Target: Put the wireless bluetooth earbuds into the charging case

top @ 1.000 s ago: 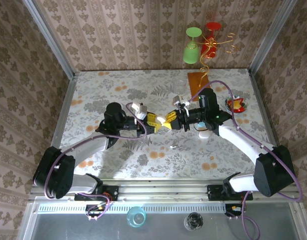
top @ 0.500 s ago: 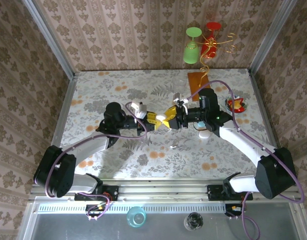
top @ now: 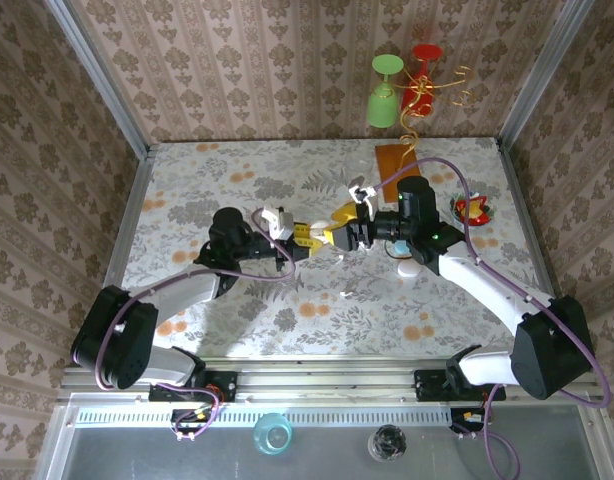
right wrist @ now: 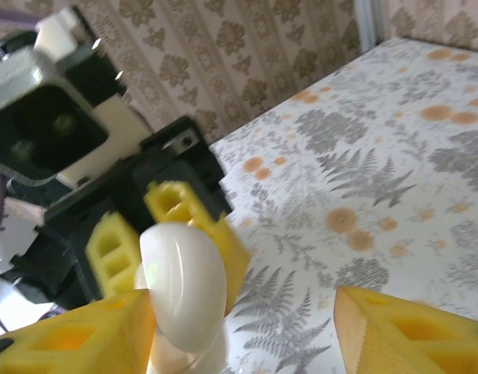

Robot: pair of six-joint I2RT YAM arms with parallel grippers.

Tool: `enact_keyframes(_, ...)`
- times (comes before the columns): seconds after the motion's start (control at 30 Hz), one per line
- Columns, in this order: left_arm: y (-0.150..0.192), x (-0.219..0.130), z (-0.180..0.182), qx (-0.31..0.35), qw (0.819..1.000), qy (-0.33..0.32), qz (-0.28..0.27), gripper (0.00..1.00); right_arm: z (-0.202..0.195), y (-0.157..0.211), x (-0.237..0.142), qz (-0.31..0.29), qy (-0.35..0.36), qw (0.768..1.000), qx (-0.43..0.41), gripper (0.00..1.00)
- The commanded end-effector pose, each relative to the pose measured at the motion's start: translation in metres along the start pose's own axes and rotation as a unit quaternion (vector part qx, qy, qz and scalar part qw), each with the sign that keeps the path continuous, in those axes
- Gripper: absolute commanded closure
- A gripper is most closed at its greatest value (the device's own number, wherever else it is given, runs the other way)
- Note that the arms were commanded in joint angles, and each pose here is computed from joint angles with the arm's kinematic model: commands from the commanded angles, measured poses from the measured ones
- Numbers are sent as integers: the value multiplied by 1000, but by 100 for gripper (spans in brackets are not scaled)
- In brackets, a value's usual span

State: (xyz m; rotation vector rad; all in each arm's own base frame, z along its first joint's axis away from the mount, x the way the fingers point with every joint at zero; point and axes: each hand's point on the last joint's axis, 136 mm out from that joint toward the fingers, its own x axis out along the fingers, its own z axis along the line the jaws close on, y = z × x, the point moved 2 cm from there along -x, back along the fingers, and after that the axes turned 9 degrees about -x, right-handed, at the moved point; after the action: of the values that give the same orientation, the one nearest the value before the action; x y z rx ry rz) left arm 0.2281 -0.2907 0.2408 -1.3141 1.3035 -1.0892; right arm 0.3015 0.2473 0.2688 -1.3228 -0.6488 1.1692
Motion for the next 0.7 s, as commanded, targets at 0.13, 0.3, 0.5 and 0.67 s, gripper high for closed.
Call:
enact_keyframes(0.13, 7, -2, -5, 34, 999, 7, -6, 99, -13, -19, -12, -25, 65, 998, -7, 35)
enact_keyframes(0.3, 4, -12, 7, 26, 999, -19, -31, 100, -15, -21, -21, -33, 93, 995, 7, 32)
enact_keyframes(0.5, 3, -28, 19, 15, 997, -50, -58, 100, -48, 4, -43, -20, 210, 975, 72, 28)
enact_keyframes(0.67, 4, -38, 30, 20, 995, -79, -60, 100, -75, 55, -47, 67, 283, 939, 182, 32)
